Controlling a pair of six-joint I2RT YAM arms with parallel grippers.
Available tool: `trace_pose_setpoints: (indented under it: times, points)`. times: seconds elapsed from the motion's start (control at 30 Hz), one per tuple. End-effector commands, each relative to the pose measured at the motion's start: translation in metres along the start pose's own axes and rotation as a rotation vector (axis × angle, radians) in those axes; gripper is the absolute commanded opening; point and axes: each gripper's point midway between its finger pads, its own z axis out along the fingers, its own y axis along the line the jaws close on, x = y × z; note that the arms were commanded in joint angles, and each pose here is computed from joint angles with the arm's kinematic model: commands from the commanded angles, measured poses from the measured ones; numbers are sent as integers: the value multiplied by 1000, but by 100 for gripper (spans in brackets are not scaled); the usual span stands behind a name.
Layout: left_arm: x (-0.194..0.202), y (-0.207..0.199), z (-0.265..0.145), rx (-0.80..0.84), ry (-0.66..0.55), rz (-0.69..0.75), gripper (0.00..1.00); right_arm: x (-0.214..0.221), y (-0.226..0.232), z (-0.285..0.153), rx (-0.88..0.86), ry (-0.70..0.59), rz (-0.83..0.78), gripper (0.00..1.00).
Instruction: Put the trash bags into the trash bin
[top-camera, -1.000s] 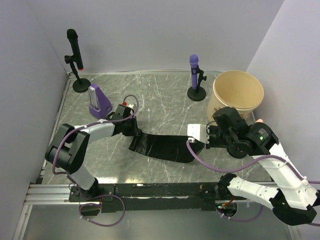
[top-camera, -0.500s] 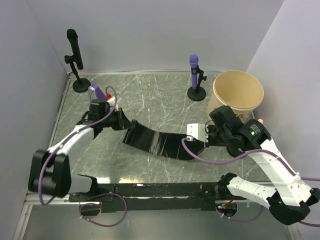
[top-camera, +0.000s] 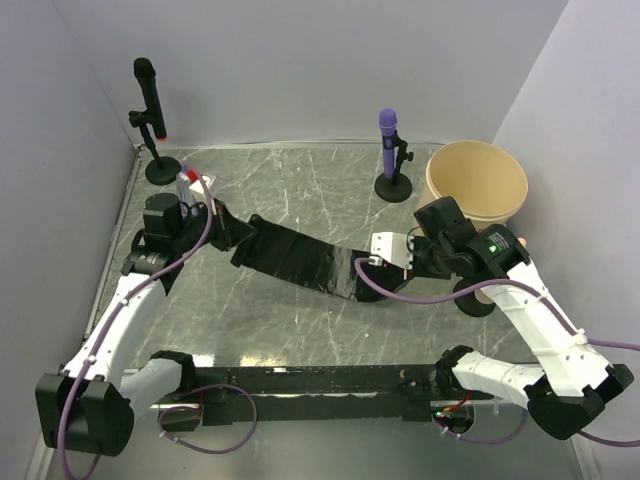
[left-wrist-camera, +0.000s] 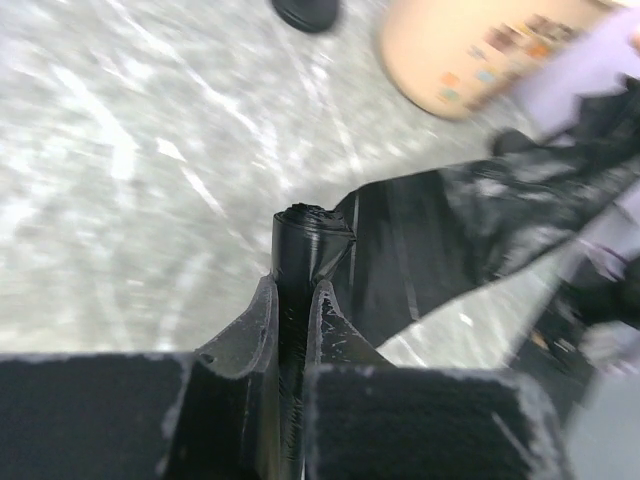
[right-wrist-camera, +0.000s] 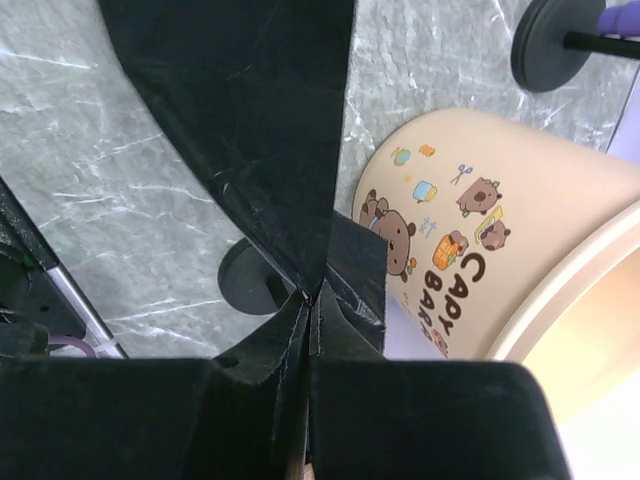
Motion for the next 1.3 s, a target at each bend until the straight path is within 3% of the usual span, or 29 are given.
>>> trace_pose_setpoints:
  times: [0.0, 0.1, 0.13, 0.27, 0.33, 0.4, 0.5, 0.67, 0.93, 1.27]
  points:
    - [-33, 24, -11, -162, -99, 107, 1, 1, -15, -7, 51, 0, 4, 0]
    - [-39, 21, -12, -149, -108, 113, 1, 2, -15, -4, 34, 1, 13, 0]
    - [-45, 17, -13, -136, -119, 123, 1, 0, -16, -4, 31, -8, 27, 7]
    - [-58, 0, -15, -63, -81, 170, 1, -38, -32, -16, 31, -182, 181, 61]
    - [-67, -15, -17, 5, -60, 219, 1, -70, -43, -28, 18, -325, 220, 75]
    - [-67, -25, -20, 57, -30, 228, 1, -107, -60, -41, 5, -479, 233, 81]
    - [-65, -43, -26, 132, 5, 253, 1, -163, -92, -63, -7, -706, 238, 80]
    - [-68, -64, -35, 202, 42, 356, 1, -236, -117, -77, -177, -972, 250, 76]
    - [-68, -86, -42, 246, 123, 496, 1, -307, -97, -70, -406, -1093, 158, 73]
    - [-75, -94, -43, 234, 78, 496, 1, -334, -80, -66, -552, -1141, 129, 66]
